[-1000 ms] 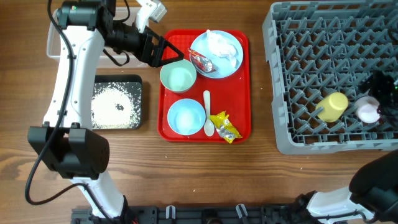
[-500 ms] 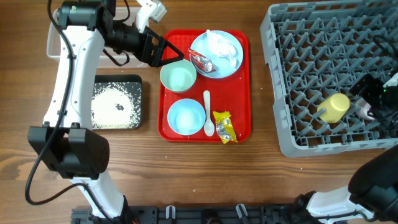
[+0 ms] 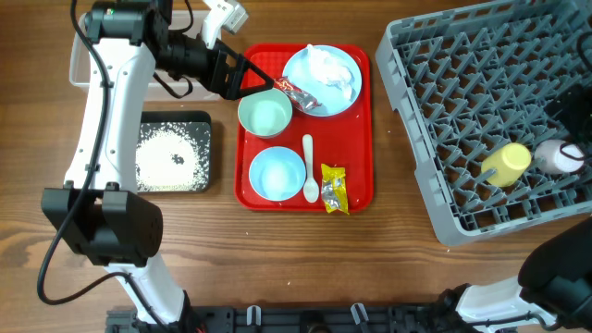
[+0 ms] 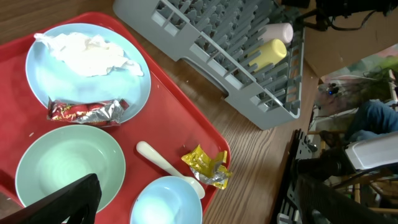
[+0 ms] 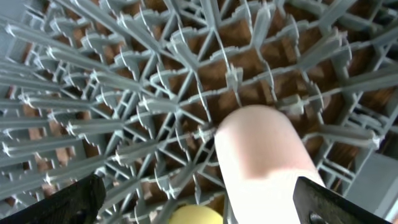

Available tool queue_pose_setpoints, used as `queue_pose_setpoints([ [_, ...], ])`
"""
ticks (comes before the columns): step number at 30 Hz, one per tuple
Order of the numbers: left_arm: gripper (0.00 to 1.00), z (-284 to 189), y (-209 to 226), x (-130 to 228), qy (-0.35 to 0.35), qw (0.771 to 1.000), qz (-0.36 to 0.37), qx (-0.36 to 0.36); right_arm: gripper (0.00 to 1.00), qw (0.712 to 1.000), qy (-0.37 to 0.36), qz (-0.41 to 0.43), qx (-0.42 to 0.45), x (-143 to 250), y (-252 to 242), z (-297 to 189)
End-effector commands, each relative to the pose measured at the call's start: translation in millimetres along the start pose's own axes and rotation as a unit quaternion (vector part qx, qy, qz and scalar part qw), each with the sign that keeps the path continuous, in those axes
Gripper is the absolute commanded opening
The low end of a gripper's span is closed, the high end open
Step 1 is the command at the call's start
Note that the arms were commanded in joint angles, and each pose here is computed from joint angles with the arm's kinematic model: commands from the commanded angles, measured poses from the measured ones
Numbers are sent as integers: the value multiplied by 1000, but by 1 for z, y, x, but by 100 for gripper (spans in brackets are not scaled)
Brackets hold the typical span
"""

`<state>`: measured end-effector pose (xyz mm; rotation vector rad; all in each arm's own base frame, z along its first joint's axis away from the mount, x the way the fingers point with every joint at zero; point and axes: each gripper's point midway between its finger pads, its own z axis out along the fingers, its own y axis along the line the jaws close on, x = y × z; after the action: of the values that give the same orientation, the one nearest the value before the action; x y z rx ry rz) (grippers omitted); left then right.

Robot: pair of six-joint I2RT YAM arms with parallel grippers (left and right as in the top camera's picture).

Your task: Sort waste into correct bins and load items into the dishwasher rack

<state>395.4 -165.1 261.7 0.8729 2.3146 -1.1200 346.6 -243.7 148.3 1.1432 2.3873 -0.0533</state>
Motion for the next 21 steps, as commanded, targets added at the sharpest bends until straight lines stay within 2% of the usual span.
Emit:
queue_pose_setpoints([
  [1, 100, 2, 3, 2, 3, 1000, -6, 2, 100, 1000, 16, -3, 3, 5, -1, -2],
  [8, 100, 2, 3, 2, 3, 1000, -6, 2, 100, 1000, 16, -5, 8, 10, -5, 23],
  [11, 100, 2, 3, 2, 3, 1000, -6, 2, 100, 997, 68, -2, 18, 31, -11, 57],
  [13, 100, 2, 3, 2, 3, 1000, -6, 2, 100, 997, 69, -2, 18, 30, -11, 64],
  [16, 100, 2, 3, 2, 3, 1000, -6, 2, 100, 999, 33, -8, 3, 0, 0, 37],
  [21, 100, 2, 3, 2, 3, 1000, -6, 2, 100, 999, -22, -19, -34, -37, 22, -37],
])
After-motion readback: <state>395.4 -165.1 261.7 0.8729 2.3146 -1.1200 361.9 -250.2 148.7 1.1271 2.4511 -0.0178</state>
